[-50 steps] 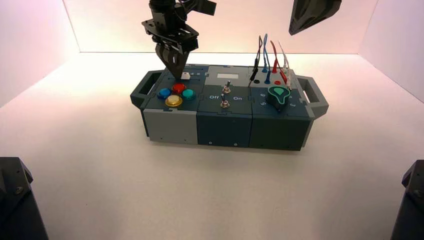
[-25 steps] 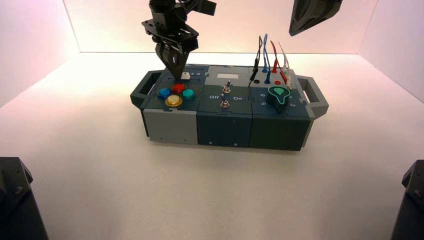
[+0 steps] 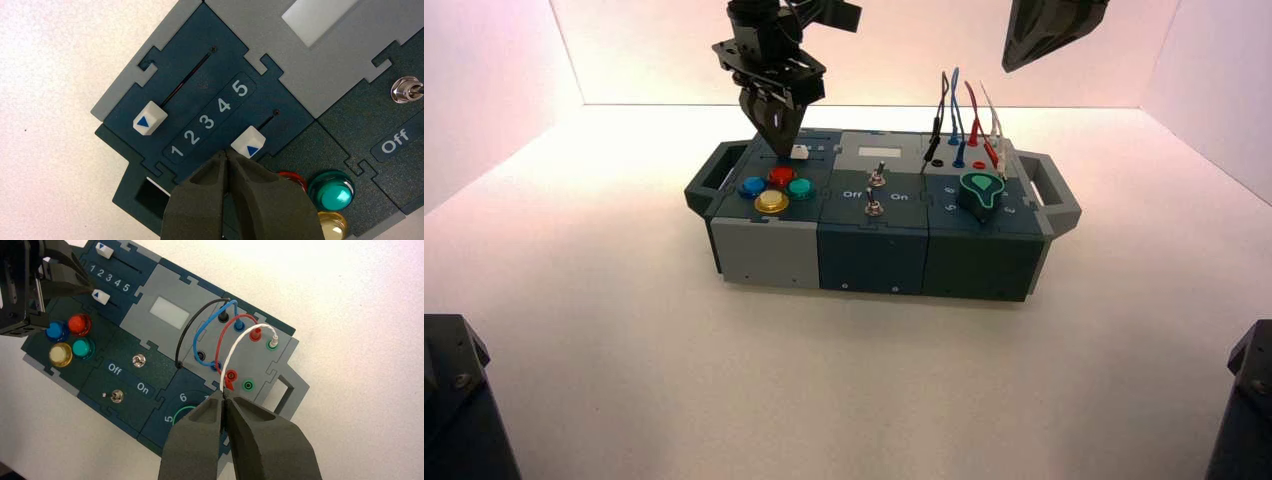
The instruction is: Move the bottom slider to position 4.
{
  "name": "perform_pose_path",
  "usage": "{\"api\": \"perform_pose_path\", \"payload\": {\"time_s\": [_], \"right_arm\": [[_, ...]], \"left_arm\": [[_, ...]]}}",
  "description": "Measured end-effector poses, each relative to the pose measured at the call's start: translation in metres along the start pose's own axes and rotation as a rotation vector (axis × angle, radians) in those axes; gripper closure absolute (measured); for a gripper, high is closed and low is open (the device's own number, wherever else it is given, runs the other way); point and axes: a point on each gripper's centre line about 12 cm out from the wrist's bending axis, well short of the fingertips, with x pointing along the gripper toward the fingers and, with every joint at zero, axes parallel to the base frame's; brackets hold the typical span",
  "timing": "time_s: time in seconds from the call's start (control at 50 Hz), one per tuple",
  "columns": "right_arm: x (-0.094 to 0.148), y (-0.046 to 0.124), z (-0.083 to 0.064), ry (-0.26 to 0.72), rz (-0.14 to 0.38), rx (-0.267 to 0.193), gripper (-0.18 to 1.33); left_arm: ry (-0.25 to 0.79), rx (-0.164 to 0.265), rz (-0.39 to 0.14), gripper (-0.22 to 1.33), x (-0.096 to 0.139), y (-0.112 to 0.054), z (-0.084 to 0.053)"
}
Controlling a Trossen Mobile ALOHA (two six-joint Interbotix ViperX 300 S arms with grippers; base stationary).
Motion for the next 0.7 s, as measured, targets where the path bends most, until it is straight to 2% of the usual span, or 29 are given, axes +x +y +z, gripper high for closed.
{"api": "perform_pose_path", "payload": {"time_s": [0.7], "right_arm": [[0.0008,-0.0001,-0.0017,0.005,0.000,0.000,1.29]], "left_arm": [[0.001,0.020,-0.003,1.28,0.0011,-0.0068,0.0039]]}}
